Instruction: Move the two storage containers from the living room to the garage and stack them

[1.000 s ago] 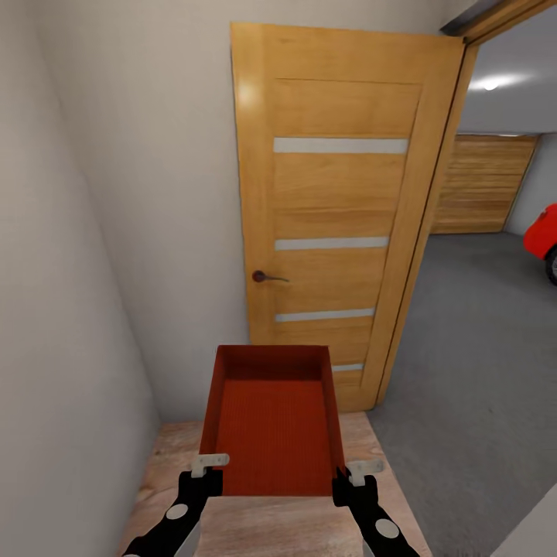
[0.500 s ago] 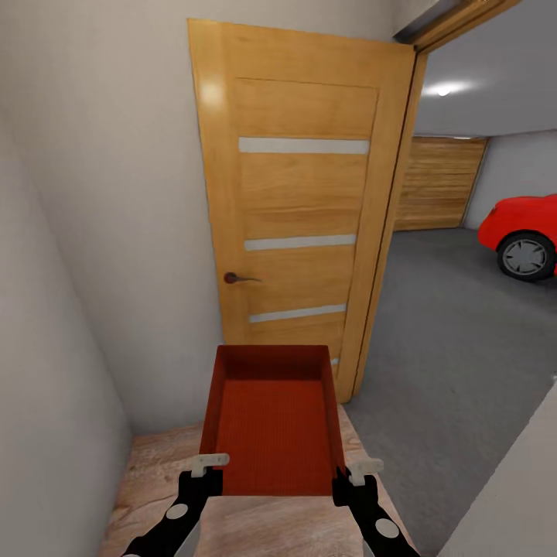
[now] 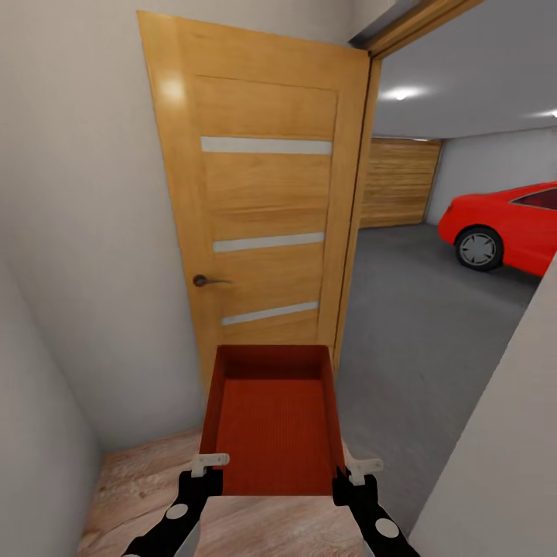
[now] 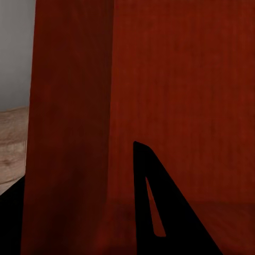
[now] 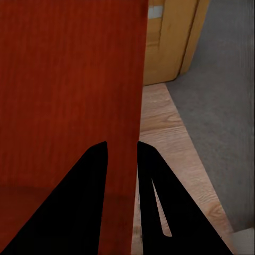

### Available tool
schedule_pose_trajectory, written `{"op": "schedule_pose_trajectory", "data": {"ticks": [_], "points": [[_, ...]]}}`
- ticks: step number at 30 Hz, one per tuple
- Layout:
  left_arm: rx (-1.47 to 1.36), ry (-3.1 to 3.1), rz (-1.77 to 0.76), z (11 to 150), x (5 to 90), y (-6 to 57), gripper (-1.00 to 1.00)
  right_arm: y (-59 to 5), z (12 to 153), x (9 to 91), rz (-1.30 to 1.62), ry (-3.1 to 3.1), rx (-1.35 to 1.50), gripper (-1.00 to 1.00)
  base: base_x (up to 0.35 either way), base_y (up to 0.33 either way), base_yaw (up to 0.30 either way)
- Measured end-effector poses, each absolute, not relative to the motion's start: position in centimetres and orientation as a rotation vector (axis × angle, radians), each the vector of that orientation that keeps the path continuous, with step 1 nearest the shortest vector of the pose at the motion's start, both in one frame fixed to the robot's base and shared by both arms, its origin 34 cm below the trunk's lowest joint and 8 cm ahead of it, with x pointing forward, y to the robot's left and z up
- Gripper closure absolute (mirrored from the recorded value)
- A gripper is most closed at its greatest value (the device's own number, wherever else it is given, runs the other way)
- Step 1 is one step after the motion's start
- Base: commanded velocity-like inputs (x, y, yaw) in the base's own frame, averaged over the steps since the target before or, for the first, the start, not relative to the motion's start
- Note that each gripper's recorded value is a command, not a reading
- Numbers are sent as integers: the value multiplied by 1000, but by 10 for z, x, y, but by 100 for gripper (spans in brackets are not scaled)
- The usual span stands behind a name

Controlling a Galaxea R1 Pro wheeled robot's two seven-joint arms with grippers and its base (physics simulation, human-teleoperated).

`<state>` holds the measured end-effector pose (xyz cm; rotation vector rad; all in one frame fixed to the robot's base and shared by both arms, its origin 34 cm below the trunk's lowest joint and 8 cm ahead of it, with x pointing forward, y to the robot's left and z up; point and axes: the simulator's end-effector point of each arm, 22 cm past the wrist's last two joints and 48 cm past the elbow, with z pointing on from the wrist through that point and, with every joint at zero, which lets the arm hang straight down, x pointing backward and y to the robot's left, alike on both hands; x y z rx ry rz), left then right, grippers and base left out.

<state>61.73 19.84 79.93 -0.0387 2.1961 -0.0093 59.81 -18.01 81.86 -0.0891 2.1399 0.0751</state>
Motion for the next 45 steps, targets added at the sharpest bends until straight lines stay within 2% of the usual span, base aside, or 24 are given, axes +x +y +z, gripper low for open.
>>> {"op": "schedule_pose_trajectory", "data": {"ticks": [31,39,45], "points": [[-39,2196,-9,799,617,198,100,-180,819,598,75,2140,-89,100,0,0,-253],[-39,2196,-9,799,617,198,100,-180,819,598,75,2140,-89,100,0,14,-28],[-39,2197,-8,799,617,198,100,-180,818,598,76,2141,-89,100,0,234,0]]}}
